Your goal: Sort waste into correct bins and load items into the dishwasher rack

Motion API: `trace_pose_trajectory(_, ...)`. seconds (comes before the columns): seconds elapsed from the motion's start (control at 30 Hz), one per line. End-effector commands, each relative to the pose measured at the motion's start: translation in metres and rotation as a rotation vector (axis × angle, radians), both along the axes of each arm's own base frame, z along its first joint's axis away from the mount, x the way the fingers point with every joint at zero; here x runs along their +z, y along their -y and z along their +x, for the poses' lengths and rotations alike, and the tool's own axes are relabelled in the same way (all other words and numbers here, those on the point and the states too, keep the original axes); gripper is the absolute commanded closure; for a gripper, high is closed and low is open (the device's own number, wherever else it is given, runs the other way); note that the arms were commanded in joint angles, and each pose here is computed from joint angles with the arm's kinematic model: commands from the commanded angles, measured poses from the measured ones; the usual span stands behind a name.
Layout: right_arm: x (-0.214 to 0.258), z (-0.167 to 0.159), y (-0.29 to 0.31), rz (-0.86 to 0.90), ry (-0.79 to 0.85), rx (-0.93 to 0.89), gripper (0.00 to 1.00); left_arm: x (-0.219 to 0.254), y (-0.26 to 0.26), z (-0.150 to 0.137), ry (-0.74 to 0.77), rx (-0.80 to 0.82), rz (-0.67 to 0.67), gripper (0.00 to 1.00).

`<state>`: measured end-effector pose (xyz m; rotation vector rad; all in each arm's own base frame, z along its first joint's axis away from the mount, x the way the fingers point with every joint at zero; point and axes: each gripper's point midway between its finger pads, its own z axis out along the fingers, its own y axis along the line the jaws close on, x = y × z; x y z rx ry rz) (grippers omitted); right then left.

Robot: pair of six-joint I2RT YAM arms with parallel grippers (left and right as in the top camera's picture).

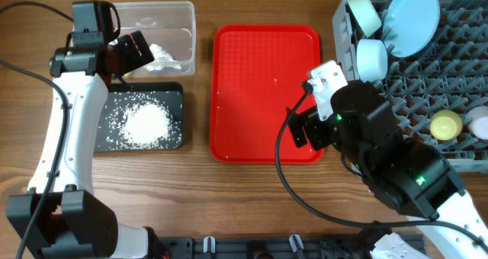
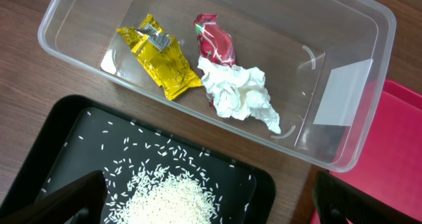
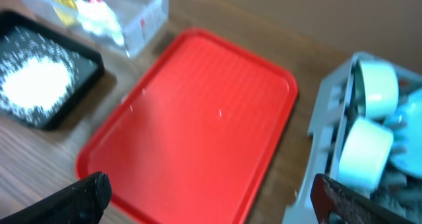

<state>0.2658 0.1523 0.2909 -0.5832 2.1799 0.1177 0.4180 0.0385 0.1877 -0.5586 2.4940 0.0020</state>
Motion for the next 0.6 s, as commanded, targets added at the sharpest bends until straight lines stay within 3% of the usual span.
trace_pose_trajectory(0.0,-0.018,0.0,0.019,0.001,-0.076,-0.085,0.0,0.009,-0.004,-0.001,0.023,0.019,0.006,0.0)
trace_pose_trajectory(0.07,-0.021,0.007,0.034,0.004,-0.038,-0.115,0.0,0.009,-0.004,-0.001,0.023,0.019,0.006,0.0)
trace_pose_trajectory(0.17,-0.003,0.005,0.055,0.093,0.261,-0.03,0.0,0.009,-0.004,-0.001,0.023,0.019,0.006,0.0)
trace_pose_trajectory(0.3,-0.007,-0.009,0.094,0.182,0.529,-0.115,0.0,0.009,-0.004,-0.001,0.023,0.019,0.007,0.0)
trace_pose_trajectory(0.57,-0.079,-0.022,0.12,0.361,0.667,-0.228,0.0,0.009,-0.004,-0.001,0.023,0.019,0.007,0.0)
